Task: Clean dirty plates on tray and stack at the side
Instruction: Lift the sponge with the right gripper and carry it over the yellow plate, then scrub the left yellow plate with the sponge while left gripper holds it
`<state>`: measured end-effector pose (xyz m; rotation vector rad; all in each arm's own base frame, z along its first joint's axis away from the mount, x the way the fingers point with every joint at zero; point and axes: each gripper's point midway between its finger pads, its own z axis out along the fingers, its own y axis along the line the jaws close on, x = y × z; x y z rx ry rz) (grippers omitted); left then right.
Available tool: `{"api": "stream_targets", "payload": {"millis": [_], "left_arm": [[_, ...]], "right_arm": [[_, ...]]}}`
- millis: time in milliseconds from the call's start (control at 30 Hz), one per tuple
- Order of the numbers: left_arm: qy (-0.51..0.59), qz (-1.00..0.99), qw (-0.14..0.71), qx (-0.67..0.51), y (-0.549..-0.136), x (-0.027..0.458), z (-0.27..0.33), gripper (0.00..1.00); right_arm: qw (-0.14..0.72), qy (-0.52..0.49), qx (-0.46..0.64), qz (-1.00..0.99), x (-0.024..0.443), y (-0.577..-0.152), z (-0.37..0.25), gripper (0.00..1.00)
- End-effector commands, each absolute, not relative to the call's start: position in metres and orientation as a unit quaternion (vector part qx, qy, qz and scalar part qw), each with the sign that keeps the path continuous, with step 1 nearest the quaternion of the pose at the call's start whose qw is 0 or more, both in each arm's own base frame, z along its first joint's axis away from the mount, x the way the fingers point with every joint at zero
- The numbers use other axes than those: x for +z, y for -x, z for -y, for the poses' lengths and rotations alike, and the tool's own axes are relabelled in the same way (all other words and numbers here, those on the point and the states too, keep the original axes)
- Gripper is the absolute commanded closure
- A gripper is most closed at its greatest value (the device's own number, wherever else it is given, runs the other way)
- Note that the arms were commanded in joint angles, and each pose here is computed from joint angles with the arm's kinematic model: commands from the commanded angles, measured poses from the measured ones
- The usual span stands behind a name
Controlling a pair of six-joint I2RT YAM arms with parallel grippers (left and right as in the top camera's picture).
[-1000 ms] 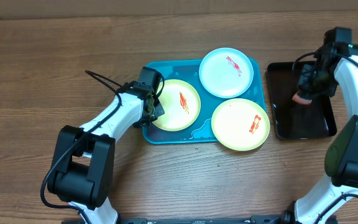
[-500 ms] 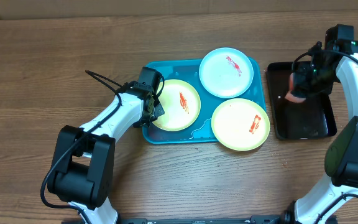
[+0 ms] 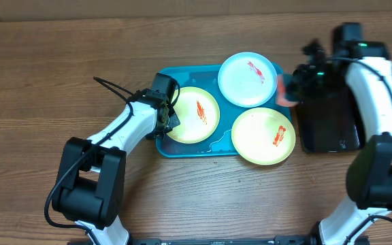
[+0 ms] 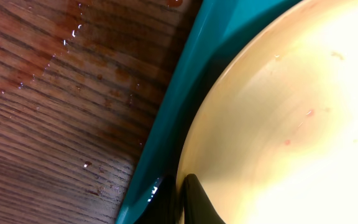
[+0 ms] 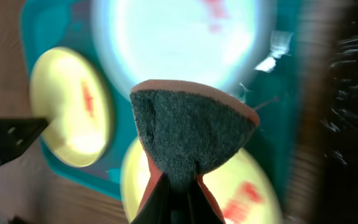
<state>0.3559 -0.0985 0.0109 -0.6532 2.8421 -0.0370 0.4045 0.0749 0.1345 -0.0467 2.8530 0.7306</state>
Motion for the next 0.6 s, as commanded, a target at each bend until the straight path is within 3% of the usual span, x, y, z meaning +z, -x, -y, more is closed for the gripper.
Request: {"api": "stream_targets", "payload": {"millis": [0, 267, 567], "left_arm": [[0.216, -0.971, 0.099, 0.002, -0.350, 0.002, 0.093, 0.96], [0.216, -0.971, 0.098, 0.003, -0.350, 0.002, 0.093, 0.96], [0.216, -0.972, 0.098, 0.003, -0.350, 0.002, 0.092, 0.96]], "right_arm": [[0.128, 0.089, 0.277, -0.948, 0.163, -0.401, -0.134, 0.96], [0.164, 0.141, 0.243, -0.946, 0.154, -0.402, -0.219, 0.96], [0.117, 0.164, 0.212, -0.956, 0.083, -0.391, -0.272, 0.96]]}}
